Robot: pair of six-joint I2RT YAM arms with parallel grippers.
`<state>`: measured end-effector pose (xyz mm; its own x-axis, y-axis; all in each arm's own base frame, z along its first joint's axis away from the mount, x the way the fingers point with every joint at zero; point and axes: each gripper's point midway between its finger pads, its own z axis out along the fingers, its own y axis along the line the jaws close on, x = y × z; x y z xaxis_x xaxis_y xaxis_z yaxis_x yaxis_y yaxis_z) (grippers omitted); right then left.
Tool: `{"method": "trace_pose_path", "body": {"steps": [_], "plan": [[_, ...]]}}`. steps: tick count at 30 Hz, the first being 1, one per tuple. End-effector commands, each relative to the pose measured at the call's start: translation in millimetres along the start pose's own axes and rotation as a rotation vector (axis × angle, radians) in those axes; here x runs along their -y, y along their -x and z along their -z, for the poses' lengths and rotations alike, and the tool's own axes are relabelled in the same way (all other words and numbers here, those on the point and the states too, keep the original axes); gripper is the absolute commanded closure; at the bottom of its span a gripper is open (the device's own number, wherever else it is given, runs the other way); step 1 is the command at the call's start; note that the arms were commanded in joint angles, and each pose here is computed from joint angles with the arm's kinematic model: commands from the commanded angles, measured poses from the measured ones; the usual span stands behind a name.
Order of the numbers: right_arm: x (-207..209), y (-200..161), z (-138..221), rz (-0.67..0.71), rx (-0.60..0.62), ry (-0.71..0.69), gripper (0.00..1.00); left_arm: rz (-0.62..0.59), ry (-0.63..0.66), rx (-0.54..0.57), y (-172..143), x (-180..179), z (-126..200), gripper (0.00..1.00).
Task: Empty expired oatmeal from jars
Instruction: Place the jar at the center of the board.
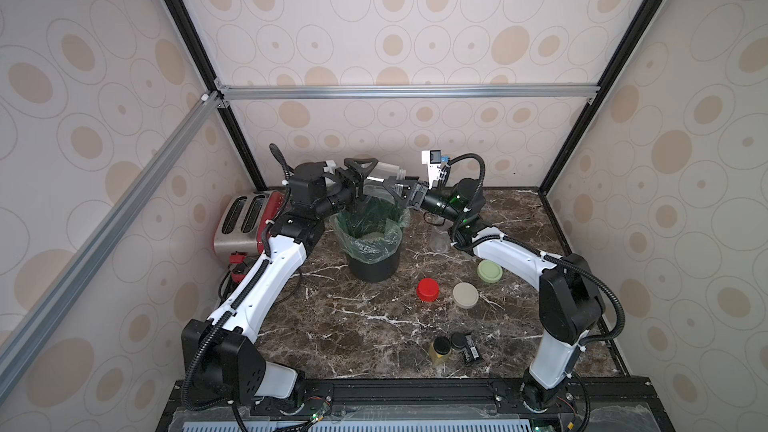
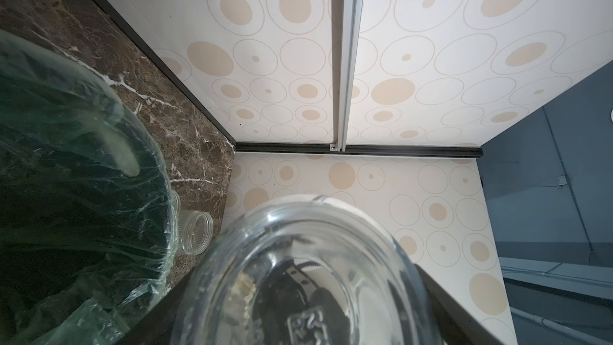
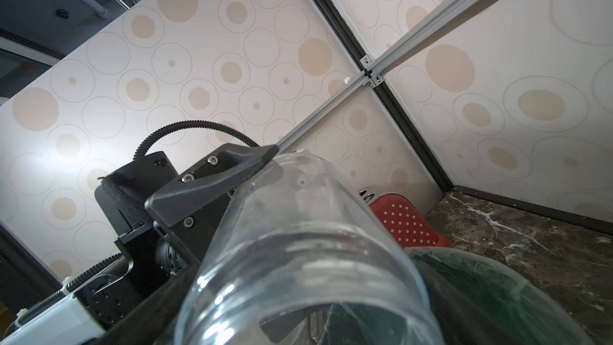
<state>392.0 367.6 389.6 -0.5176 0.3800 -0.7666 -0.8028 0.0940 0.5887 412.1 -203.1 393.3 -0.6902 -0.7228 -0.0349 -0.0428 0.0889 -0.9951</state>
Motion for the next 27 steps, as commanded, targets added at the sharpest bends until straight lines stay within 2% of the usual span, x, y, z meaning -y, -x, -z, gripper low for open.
{"method": "trace_pose_path", "body": {"steps": [1, 4, 6, 9, 10, 12, 13, 17, 18, 23, 27], "plan": [[-23, 10, -6, 0.036, 0.02, 0.09, 0.03, -0.037, -0.131, -0.02, -6, 41, 8, 1.0], [-27, 11, -7, 0.046, 0.028, 0.11, 0.1, -0.035, -0.133, -0.023, -7, 40, 7, 1.0], [-29, 13, -7, 0.05, 0.032, 0.125, 0.21, -0.034, -0.132, -0.023, -7, 39, 7, 1.0], [-33, 15, -8, 0.048, 0.034, 0.145, 0.32, -0.035, -0.132, -0.02, -6, 39, 8, 1.0], [-34, 16, -8, 0.046, 0.036, 0.149, 0.41, -0.037, -0.13, -0.022, -7, 38, 7, 1.0], [-34, 16, -8, 0.041, 0.034, 0.151, 0.46, -0.045, -0.126, -0.02, -7, 37, 8, 1.0], [-35, 17, -8, 0.039, 0.035, 0.15, 0.53, -0.054, -0.122, -0.015, -7, 37, 9, 0.89], [-34, 18, -5, 0.015, 0.019, 0.112, 0.63, -0.126, -0.104, 0.005, -8, 37, 17, 0.16], [-35, 19, -4, 0.013, 0.013, 0.1, 0.63, -0.145, -0.091, 0.009, -9, 36, 20, 0.03], [-32, 20, 8, -0.009, -0.039, -0.011, 0.71, -0.294, 0.042, 0.059, -8, 21, 40, 0.01], [-26, 10, 25, -0.002, -0.112, -0.152, 0.73, -0.4, 0.169, 0.094, -4, 2, 56, 0.01]]}}
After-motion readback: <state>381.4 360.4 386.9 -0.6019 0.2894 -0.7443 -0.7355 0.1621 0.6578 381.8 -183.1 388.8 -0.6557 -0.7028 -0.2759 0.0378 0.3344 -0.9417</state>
